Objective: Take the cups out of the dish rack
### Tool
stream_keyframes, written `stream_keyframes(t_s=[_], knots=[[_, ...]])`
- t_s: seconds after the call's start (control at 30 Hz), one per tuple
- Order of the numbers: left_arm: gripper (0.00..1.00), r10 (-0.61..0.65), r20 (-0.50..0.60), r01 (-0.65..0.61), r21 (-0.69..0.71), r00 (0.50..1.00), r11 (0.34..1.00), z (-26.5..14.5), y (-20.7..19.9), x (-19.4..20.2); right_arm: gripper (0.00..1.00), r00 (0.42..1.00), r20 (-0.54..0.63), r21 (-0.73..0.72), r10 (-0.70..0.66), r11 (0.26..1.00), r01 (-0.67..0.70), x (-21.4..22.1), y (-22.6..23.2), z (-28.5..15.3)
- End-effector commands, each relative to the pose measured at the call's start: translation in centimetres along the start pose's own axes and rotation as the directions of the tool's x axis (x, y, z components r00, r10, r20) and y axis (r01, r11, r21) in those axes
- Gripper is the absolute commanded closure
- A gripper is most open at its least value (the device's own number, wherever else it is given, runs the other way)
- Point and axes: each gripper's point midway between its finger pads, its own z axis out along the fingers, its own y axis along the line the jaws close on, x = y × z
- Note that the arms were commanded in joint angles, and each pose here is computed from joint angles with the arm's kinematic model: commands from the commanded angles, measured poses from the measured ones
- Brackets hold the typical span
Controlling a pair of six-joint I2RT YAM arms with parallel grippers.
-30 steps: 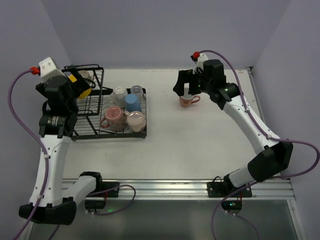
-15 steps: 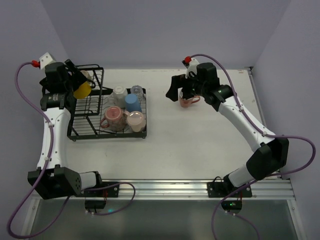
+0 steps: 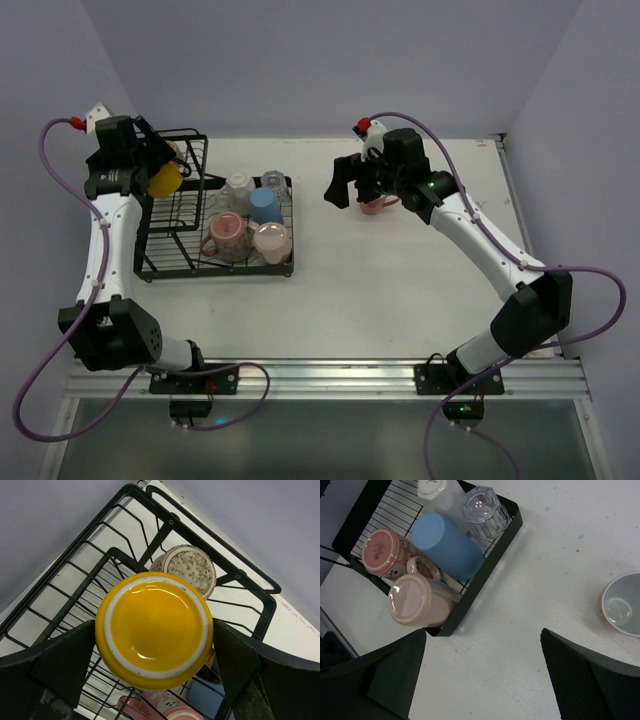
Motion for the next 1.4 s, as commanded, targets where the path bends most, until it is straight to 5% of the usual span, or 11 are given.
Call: stream_keyframes(t_s=[0.0, 0.3, 0.33, 0.47, 0.57, 0.67, 0.97, 1.2, 1.37], knots=[[0.0, -0.019, 0.033, 0.02, -0.026, 0.999, 0.999, 0.1, 0.1, -1.2, 0.01, 0.999, 0.024, -0.036, -0.029, 0.999, 0.03, -0.7, 0.7, 0.2], [0.04, -0.001, -0.002, 0.001, -0.022, 1.0, 1.0, 0.7, 0.5, 0.3, 0.01, 0.999, 0.031, -0.045, -0.026, 0.999, 0.028, -1.0, 1.0, 0.0], [0.09, -0.004, 0.007, 0.004, -0.007, 1.0, 1.0, 0.5, 0.2, 0.0, 0.01, 0.999, 0.035, -0.046, -0.024, 0.999, 0.026, -1.1, 1.0, -0.1], [0.61, -0.025, 0.046, 0.022, 0.068, 0.999, 0.997, -1.3, -1.3, -1.7, 0.01, 0.997, 0.072, -0.056, -0.014, 0.998, 0.018, -1.8, 1.5, -0.7], [0.86, -0.039, 0.074, 0.03, 0.108, 0.996, 0.994, -2.7, -1.9, -2.8, 0.01, 0.992, 0.123, -0.079, 0.003, 0.997, 0.007, -2.9, 2.4, -1.6], [1.0, -0.05, 0.101, 0.035, 0.148, 0.994, 0.988, -4.0, -2.4, -3.4, 0.01, 0.986, 0.162, -0.116, 0.024, 0.993, -0.005, -3.8, 3.7, -2.5], [1.0, -0.078, 0.151, 0.039, 0.245, 0.985, 0.969, -7.1, -3.3, -4.3, 0.01, 0.958, 0.255, -0.248, 0.128, 0.967, -0.063, -5.5, 8.2, -4.4], [1.0, -0.119, 0.241, 0.027, 0.351, 0.963, 0.936, -11.5, -3.9, -5.6, 0.02, 0.899, 0.29, -0.514, 0.327, 0.846, -0.141, -7.1, 14.1, -6.1], [1.0, -0.114, 0.268, 0.005, 0.376, 0.957, 0.927, -12.8, -3.7, -5.4, 0.03, 0.891, 0.27, -0.57, 0.365, 0.806, -0.158, -7.8, 16.1, -6.2]])
